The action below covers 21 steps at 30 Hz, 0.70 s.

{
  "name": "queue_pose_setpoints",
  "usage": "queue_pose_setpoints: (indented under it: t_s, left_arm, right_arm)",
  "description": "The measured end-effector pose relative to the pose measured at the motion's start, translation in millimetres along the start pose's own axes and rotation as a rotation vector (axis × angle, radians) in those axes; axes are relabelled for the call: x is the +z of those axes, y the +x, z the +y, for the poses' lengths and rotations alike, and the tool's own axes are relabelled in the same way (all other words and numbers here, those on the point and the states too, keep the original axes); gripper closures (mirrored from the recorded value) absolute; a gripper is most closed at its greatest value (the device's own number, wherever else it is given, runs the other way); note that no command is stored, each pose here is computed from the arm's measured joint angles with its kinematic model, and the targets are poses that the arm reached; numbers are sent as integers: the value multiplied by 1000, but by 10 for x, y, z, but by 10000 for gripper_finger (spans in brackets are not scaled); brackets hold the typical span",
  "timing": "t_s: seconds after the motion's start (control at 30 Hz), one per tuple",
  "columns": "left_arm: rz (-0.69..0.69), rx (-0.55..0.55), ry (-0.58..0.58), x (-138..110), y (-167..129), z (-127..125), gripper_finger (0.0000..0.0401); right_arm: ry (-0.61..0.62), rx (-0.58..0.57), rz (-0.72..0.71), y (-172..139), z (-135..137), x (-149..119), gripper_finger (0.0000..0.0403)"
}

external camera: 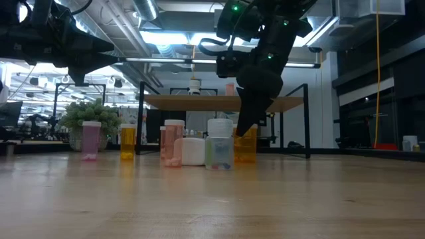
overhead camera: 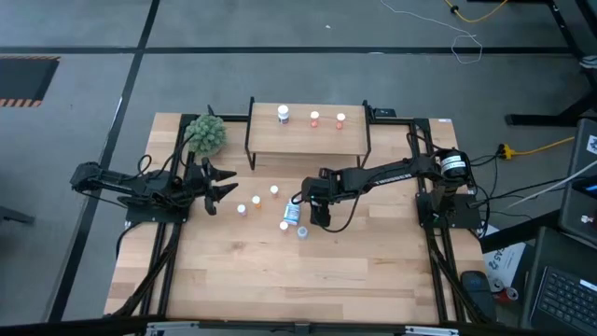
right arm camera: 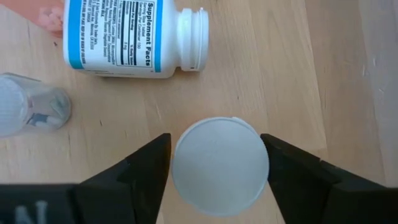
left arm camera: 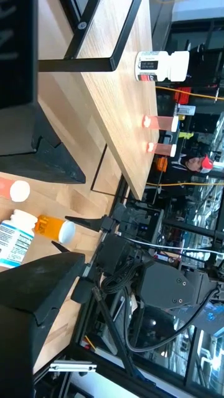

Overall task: Pick and place medicine bottles onto shelf by color
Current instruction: Put the large orange pill bottle on the shelf

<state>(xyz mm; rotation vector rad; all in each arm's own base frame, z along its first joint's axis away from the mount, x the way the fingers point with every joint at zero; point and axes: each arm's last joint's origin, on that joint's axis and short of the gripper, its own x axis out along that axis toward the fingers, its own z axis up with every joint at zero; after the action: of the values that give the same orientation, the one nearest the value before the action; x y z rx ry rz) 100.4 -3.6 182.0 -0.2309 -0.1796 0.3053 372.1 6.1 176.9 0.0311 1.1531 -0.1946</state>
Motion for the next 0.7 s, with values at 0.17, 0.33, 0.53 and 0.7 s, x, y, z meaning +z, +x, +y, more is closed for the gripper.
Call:
queue_pose_setpoints:
  t_s: [0.17, 0.33, 0.53, 0.7]
  left_arm:
    - [0, 0, 0, 0, 0, 0, 215]
    - [0, 0, 0, 0, 0, 0, 215]
    - [0, 0, 0, 0, 0, 0, 215]
    - [0, 0, 0, -1, 0, 0, 215]
  right_arm:
    - [0, 0, -1, -3, 0, 2, 187]
    - [0, 0, -1, -3, 0, 1, 174]
    - [-50, -3, -20, -45, 1, 56, 182]
    - [-99, -1, -47, -175, 3, 196, 192]
